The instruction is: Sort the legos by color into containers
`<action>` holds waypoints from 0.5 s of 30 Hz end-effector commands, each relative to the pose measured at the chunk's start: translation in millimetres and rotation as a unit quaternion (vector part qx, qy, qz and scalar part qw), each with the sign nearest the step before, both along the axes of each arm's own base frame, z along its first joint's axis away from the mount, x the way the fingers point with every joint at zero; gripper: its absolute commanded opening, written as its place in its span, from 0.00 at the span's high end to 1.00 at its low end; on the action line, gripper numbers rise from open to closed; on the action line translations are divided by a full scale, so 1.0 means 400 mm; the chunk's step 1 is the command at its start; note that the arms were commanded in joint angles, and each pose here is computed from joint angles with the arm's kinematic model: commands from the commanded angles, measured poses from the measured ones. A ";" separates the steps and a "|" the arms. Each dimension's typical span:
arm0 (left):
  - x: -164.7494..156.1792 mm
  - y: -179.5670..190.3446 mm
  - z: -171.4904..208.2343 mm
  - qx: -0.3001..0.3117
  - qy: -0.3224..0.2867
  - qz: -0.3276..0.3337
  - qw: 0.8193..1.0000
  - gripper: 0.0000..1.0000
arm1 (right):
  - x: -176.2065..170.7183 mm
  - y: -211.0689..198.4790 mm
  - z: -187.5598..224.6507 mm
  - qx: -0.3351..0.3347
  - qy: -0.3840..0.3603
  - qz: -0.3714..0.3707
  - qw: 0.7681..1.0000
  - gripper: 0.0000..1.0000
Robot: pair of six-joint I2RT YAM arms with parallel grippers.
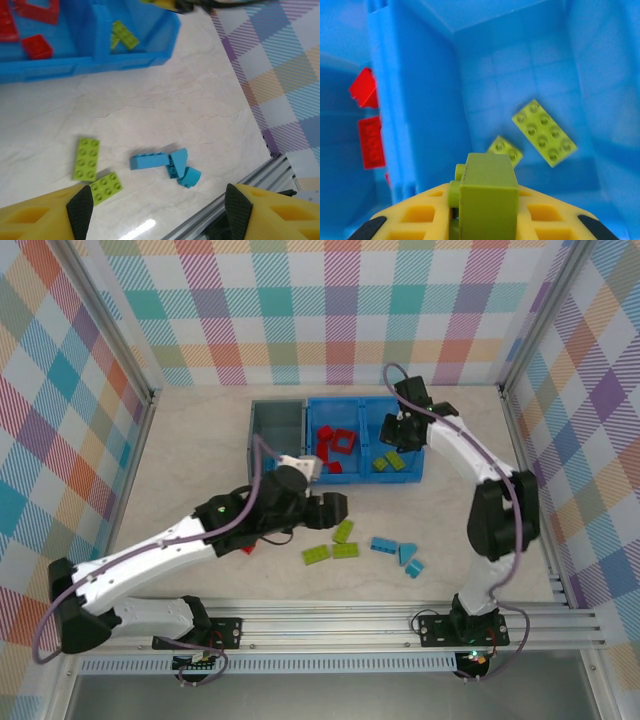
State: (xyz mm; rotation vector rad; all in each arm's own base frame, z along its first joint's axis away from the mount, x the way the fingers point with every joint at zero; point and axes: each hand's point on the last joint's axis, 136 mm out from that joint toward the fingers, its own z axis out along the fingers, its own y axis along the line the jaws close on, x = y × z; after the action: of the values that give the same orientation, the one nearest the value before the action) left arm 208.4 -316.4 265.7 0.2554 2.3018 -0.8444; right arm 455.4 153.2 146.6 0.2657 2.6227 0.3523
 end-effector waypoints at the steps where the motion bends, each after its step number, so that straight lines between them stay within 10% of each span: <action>1: 0.020 -0.054 0.021 0.033 -0.059 0.004 0.998 0.28 | 0.040 0.032 -0.029 0.023 0.036 0.023 0.999 0.75; 15: -0.045 -0.206 -0.180 0.150 -0.059 -0.132 0.978 0.32 | 0.098 0.027 -0.160 -0.010 0.105 0.014 0.994 0.63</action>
State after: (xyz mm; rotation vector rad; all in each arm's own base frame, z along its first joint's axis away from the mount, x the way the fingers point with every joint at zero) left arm 199.8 -388.4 192.4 0.6102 2.3378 -0.5705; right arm 495.5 163.9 78.6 0.2950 2.8203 0.3245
